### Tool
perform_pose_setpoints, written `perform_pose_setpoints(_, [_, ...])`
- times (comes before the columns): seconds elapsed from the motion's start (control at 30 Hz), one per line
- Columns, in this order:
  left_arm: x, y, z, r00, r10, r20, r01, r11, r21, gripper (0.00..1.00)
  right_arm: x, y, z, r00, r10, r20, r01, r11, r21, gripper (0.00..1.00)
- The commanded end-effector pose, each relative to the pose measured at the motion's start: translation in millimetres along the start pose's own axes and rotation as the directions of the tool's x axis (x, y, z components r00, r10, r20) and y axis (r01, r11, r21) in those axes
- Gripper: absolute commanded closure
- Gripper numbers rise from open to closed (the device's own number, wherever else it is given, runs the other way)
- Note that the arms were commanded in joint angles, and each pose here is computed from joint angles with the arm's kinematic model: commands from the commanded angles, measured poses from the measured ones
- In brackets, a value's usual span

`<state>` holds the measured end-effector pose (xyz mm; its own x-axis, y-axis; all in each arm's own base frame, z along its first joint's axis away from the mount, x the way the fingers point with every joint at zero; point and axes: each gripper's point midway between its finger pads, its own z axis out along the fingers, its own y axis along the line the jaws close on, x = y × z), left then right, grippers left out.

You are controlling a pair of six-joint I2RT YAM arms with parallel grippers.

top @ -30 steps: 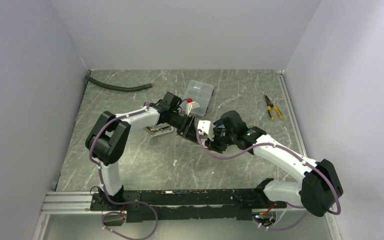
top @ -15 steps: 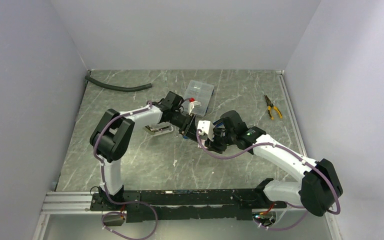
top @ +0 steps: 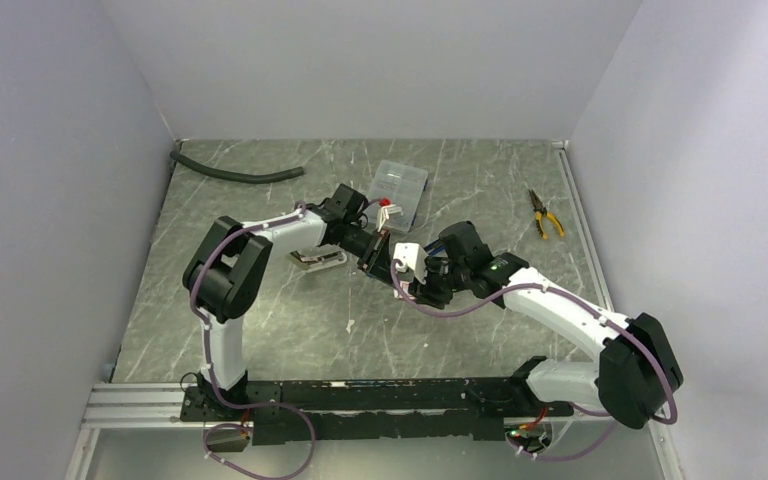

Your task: Load the staples into the stapler

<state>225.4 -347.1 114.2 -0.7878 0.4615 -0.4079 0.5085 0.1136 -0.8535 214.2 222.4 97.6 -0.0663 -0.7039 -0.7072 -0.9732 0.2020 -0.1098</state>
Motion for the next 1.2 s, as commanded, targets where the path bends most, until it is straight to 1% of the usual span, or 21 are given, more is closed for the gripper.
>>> perform_pose_setpoints(0.0, [-6.4,-14.8,1.3,0.999,0.046,-0.011,-0.045,0.997,0.057,0.97,-6.5,-4.3,1.6,1.0,0.001,0.025,-0.001,1.0,0.009,0.66])
perform_pose_setpoints(0.23, [0.2,-6.3,1.8,0.999,0.031,-0.04,-0.03,0.999,0.029,0.97,4.4,-2.8,2.5,1.0,-0.003,-0.026,0.003,1.0,-0.002,0.65])
perform_pose_setpoints(0.47, [11.2,20.4,4.6,0.997,0.001,-0.071,-0.006,0.998,-0.07,0.97,27.1,4.2,3.7,0.992,-0.007,-0.125,0.002,0.999,-0.042,0.63])
perform_pose_setpoints(0.67, [14.8,40.3,10.2,0.996,-0.022,-0.085,0.01,0.991,-0.135,0.97,43.3,9.3,4.7,0.984,-0.007,-0.178,-0.003,0.998,-0.058,0.62])
perform_pose_setpoints(1.17, [21.3,59.4,20.1,0.993,-0.053,-0.109,0.032,0.982,-0.184,0.97,81.8,20.0,13.5,0.958,-0.031,-0.285,0.003,0.995,-0.1,0.61])
